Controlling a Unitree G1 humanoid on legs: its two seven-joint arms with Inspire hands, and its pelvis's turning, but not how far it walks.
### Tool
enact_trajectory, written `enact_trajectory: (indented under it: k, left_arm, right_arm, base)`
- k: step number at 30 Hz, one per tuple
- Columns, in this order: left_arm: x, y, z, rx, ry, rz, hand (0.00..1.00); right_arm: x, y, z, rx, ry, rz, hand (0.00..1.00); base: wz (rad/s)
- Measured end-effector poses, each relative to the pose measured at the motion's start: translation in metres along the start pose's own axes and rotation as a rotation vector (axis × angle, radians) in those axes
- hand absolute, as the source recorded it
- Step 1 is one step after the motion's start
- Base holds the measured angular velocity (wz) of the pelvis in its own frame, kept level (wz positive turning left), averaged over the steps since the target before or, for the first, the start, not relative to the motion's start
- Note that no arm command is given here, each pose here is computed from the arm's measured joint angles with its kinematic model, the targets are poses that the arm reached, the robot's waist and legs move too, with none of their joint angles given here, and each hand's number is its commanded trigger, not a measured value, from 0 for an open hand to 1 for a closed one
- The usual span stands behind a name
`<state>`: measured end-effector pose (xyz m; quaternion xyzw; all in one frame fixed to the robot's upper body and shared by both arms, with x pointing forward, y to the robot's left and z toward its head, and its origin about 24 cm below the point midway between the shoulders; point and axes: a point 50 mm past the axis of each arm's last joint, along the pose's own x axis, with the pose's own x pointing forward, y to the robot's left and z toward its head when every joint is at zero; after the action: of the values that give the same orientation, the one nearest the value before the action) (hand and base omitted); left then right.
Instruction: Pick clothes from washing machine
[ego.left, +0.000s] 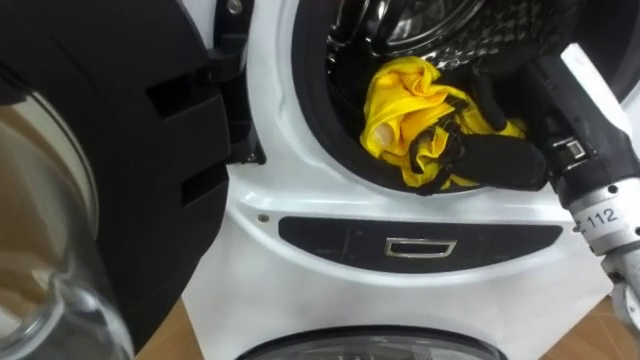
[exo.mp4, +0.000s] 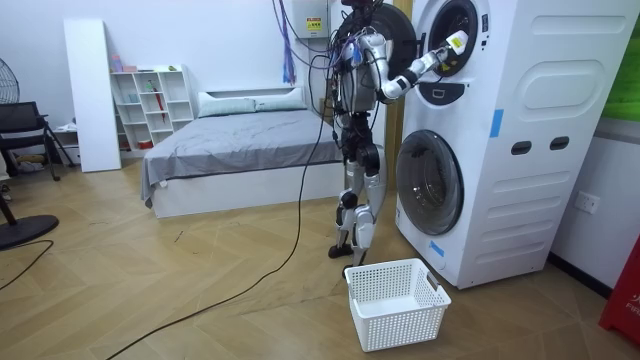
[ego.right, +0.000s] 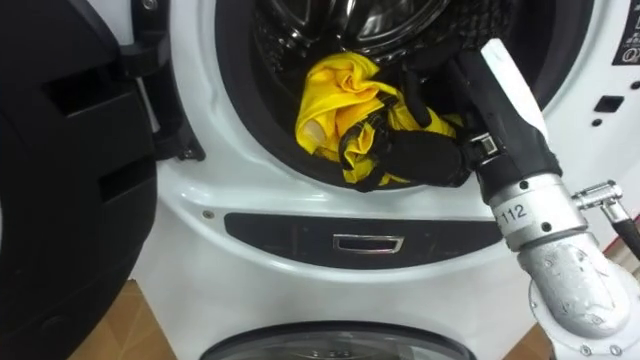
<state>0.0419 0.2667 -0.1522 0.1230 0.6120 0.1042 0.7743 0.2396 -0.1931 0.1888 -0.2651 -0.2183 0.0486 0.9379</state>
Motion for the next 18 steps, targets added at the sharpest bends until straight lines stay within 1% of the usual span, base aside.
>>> enact_trajectory:
  k: [3,10,13,18]
  left_arm:
    - [-0.001,-0.001,-0.005,0.002,0.005,-0.002,0.00]
    - [-0.001,-0.003,-0.003,0.005,-0.014,-0.007,0.00]
    - [-0.002,-0.001,0.001,0.040,-0.032,0.000,0.00]
    - [-0.003,0.007,-0.007,-0.017,-0.013,0.025,0.00]
  right_arm:
    - [-0.005,0.000,0.000,0.003,-0.009,-0.001,1.00]
    - [-0.009,-0.003,0.000,0.066,-0.027,-0.003,1.00]
    - [-0.011,-0.004,0.002,0.085,-0.035,-0.006,1.00]
    - [-0.023,-0.009,0.006,0.180,-0.054,-0.013,1.00]
  base:
    - [0.02]
    - [-0.06]
    - [-0.05]
    - [0.07]
